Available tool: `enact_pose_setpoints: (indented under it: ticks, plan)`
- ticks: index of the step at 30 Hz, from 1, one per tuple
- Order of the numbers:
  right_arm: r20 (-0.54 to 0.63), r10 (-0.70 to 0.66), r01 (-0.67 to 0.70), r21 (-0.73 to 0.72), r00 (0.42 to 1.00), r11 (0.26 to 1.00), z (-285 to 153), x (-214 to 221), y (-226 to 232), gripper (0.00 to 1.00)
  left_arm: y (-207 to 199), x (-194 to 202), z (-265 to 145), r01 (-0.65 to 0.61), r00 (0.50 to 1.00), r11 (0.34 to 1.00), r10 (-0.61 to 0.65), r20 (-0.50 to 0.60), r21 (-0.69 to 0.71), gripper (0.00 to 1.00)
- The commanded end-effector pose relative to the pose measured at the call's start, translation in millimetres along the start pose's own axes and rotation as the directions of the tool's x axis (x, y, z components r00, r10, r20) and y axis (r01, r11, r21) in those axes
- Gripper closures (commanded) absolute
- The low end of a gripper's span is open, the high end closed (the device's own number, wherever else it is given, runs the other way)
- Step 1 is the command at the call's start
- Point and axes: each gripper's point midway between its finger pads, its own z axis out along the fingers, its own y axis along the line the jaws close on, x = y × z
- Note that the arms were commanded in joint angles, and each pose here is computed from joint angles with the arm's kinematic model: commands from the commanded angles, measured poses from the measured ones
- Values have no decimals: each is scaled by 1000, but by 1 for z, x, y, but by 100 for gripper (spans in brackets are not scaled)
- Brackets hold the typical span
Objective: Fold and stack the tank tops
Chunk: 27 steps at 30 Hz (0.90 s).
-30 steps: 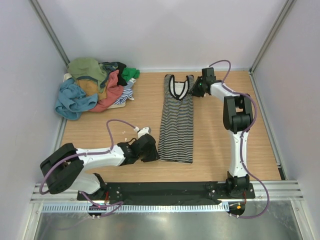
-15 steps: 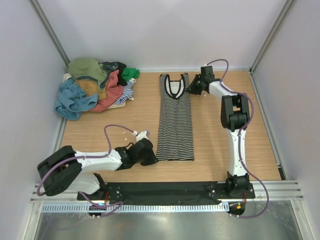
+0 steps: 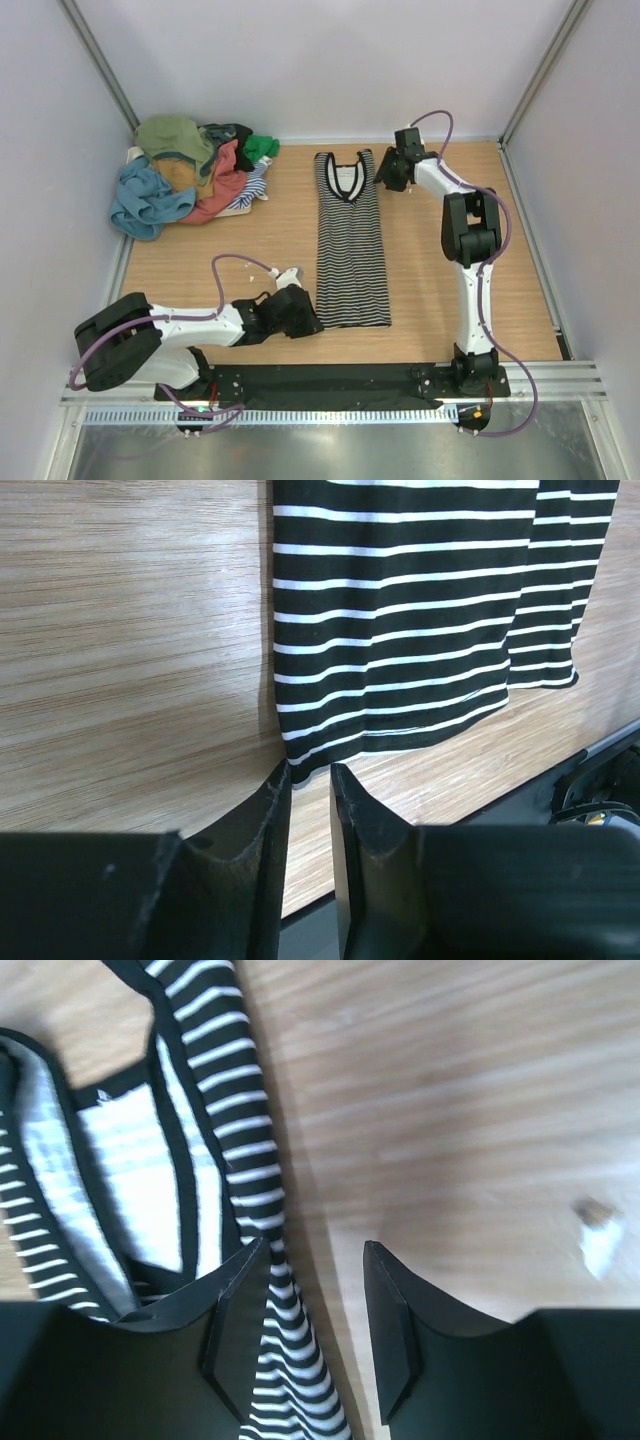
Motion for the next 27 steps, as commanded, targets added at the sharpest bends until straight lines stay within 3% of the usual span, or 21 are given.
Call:
enact_pose_setpoints:
  ticks: [1,7,14,27]
  plan:
    - [129,-162,146,123,978,982,-53,-34,27,52,9,0,-1,-7,1000,1000,7,12,-27,78]
    - [103,-240,235,56,965,970,-47,-13,66,59,9,2,1,-13,1000,999,13,1,-32,89]
    - [66,-298,305,-188,952,933,-31,23,139,58,11,4,0,-13,1000,999,13,-7,-31,100]
    - [58,-256,262,-292,965,920,1,29,167,58,16,13,-3,-10,1000,1000,9,-28,-18,100]
